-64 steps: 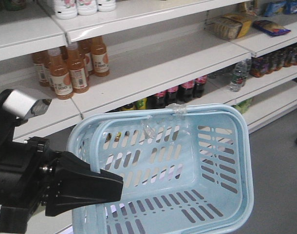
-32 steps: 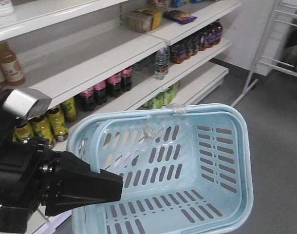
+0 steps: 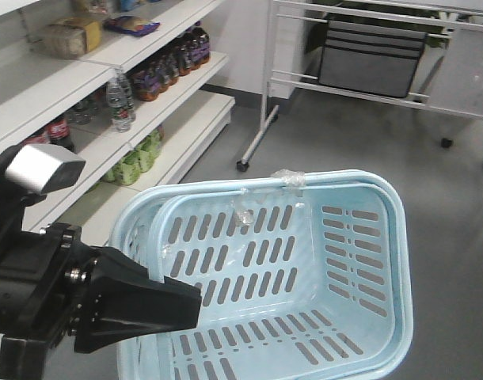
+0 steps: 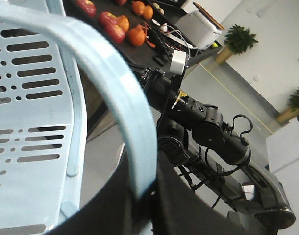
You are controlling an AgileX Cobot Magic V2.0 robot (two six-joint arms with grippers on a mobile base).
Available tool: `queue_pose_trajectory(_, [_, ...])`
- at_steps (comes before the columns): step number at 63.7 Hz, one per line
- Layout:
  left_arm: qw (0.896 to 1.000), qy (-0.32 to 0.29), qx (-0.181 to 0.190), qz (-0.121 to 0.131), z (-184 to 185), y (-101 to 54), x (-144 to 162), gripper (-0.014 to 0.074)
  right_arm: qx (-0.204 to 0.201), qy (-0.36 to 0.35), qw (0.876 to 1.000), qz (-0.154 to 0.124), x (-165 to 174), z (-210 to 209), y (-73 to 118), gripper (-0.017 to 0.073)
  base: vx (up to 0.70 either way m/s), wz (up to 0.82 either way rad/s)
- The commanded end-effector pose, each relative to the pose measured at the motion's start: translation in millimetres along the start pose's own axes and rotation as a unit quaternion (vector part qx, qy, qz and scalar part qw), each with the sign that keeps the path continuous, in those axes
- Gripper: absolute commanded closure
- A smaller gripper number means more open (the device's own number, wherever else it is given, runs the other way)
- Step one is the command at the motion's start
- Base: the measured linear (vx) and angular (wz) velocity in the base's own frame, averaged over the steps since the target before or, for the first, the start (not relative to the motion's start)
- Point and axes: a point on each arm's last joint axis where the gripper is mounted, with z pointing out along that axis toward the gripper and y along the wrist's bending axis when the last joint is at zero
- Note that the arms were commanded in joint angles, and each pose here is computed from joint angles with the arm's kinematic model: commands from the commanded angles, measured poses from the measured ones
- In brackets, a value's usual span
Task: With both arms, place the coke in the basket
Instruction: 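Turn the base away from the shelf while holding the basket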
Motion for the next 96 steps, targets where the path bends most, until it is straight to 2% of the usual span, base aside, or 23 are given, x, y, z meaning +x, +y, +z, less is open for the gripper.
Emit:
queue_pose_trajectory(1, [0.997, -0.026, 0.068, 0.009, -3.9, -21.9, -8.6, 0.0601, -0.003, -0.039, 0.999, -0.005, -3.6, -0.7, 0.8, 0.0564, -0.07, -0.59])
queue_pose_trajectory(28, [0.997, -0.026, 0.068, 0.009, -3.9, -21.9, -8.6, 0.0601, -0.003, -0.039, 0.999, -0.005, -3.6, -0.7, 0.8, 0.0564, -0.03, -0.44])
queue_pose_trajectory(96, [0.997, -0.026, 0.068, 0.009, -3.9, -21.9, -8.6, 0.0601, -0.003, -0.039, 0.999, -0.005, -3.6, -0.7, 0.8, 0.0564, 0.12, -0.23])
